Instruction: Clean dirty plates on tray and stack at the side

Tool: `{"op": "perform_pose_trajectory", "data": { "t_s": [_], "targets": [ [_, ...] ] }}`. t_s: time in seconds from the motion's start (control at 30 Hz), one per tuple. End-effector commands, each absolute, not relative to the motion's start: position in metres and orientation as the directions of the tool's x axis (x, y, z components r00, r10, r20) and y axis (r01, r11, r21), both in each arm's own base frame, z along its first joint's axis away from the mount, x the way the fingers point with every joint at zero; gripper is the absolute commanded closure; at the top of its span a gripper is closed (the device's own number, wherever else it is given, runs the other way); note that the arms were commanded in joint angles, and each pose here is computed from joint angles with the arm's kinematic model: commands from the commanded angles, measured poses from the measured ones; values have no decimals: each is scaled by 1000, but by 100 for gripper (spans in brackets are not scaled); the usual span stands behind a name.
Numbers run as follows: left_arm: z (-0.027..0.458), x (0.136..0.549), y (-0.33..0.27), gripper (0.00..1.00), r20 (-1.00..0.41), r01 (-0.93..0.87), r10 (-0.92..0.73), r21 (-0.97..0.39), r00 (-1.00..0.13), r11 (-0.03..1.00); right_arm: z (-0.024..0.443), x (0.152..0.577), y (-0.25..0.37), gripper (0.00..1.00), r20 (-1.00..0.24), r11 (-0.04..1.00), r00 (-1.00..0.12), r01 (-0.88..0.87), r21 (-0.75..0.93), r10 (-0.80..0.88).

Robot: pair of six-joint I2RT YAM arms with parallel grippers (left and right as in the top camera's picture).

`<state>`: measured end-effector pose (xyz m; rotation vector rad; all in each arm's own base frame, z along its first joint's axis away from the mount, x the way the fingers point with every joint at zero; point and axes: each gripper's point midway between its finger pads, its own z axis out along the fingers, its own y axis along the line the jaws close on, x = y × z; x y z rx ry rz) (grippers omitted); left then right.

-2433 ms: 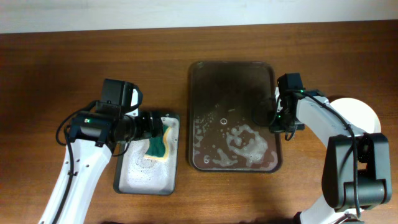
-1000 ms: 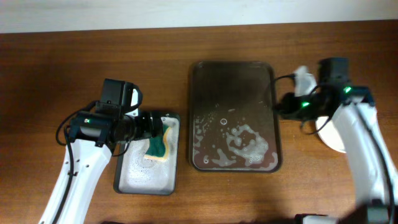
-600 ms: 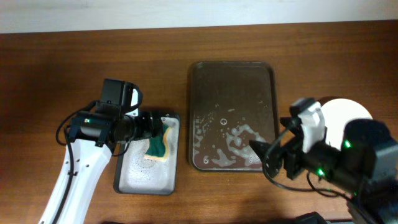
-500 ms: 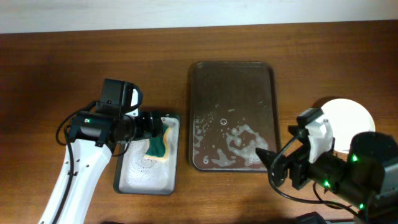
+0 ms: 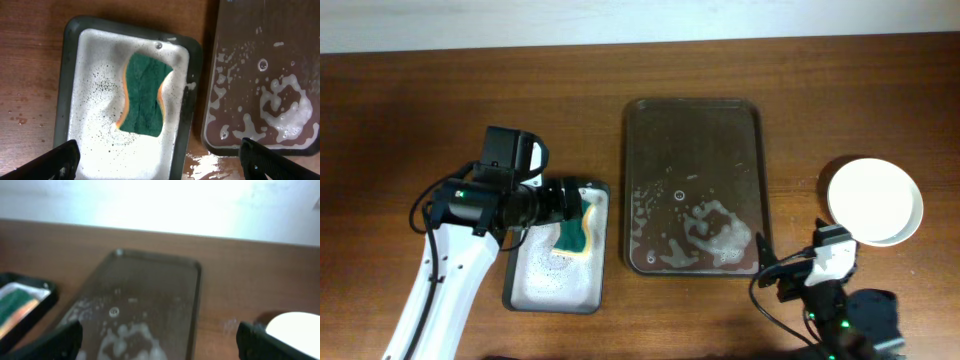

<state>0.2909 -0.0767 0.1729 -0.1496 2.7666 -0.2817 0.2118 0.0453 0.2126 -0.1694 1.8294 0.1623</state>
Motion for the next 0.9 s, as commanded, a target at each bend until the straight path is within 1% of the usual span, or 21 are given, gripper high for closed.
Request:
{"op": "perform_pose_trajectory", "data": {
  "t_s": [0.0,0.03,0.17,0.3,0.33,0.67,0.77,0.8,0.87],
  "targets": [
    [180,294,-77,0,-356,-60,-139,-224,-924,973,196,221,43,1,-986,984,-167,-179,25,-5],
    [180,294,-77,0,-356,-60,-139,-224,-924,973,194,227,43,1,-995,984,-96,-175,27,10],
    [180,294,-77,0,-356,-60,-139,-224,-924,973,194,242,44,1,-996,985,71,-170,34,46],
    [180,294,-77,0,-356,-61,-140,-224,-924,973,169,243,44,1,-999,985,-27,-167,30,26],
    [180,294,-77,0,-356,-60,-139,-224,-924,973,155,242,44,1,-996,986,-86,-166,27,13],
    [181,293,-77,0,-356,-60,-138,-223,-924,973,154,242,44,1,-996,986,-88,-166,27,13],
    [202,285,-68,0,-432,-57,-141,-201,-891,978,154,242,44,1,-996,986,-88,-166,27,13],
    [219,285,-54,0,-512,-84,-152,-153,-846,985,154,242,44,1,-996,986,-88,-166,27,13],
    [247,286,-43,0,-643,-96,-170,-149,-746,984,154,242,44,1,-996,986,-88,-166,27,13]
  ]
}}
